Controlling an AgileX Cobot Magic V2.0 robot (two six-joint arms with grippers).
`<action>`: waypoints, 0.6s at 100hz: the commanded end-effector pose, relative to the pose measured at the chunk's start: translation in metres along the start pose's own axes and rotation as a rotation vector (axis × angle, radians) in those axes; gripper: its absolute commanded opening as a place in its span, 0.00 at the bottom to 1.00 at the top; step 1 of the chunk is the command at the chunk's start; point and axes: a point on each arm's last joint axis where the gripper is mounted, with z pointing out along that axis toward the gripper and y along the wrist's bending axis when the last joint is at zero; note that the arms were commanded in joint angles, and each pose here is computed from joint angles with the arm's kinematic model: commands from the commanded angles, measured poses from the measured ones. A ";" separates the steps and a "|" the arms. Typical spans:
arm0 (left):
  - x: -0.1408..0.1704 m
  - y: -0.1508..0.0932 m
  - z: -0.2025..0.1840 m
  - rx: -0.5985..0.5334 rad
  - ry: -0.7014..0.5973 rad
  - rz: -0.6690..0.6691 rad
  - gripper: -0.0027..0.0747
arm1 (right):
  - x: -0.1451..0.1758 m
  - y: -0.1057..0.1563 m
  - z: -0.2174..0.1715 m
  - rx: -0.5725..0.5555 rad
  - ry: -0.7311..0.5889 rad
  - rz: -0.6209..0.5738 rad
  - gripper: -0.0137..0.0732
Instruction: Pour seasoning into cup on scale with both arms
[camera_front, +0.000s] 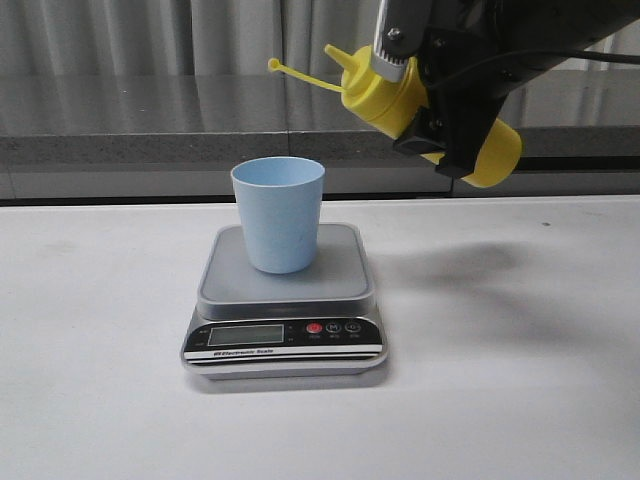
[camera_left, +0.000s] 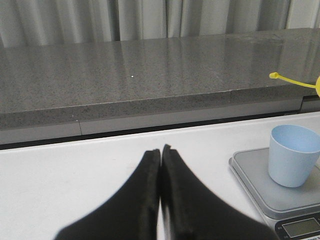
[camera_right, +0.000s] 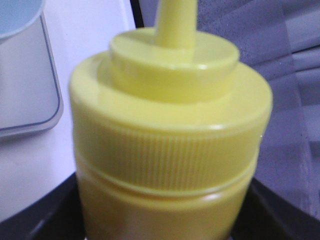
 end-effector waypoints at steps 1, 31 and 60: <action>-0.015 0.000 -0.002 -0.003 -0.094 -0.006 0.01 | -0.019 -0.021 -0.014 0.067 -0.053 -0.099 0.47; -0.015 0.000 -0.002 -0.003 -0.094 -0.006 0.01 | -0.032 -0.019 -0.004 0.057 0.023 -0.234 0.47; -0.015 0.000 -0.002 -0.003 -0.094 -0.006 0.01 | -0.035 -0.009 0.006 0.029 0.088 -0.389 0.47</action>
